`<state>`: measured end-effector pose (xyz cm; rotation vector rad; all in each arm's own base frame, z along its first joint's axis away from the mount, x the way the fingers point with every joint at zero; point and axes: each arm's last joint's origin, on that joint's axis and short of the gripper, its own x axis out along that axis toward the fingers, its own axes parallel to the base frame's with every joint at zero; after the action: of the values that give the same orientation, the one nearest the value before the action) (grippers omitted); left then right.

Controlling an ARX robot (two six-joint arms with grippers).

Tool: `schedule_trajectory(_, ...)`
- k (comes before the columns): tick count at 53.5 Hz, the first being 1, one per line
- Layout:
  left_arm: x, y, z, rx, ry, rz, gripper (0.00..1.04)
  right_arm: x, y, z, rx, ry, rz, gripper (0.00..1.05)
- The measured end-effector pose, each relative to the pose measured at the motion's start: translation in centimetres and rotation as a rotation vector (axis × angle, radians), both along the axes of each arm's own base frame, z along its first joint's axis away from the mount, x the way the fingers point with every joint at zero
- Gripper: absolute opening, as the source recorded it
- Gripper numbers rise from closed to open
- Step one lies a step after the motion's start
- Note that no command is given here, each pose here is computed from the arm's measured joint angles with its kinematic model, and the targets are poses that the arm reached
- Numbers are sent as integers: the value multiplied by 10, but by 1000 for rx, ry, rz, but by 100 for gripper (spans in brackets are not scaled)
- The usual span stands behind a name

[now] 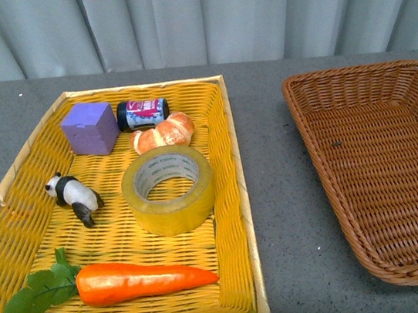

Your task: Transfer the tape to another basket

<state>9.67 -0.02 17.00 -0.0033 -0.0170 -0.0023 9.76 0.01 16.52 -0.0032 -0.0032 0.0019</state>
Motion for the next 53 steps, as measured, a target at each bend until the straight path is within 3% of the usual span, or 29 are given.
schedule_trajectory(53,0,0,0,0,0,0,98,0,0,0,0,0,0,96)
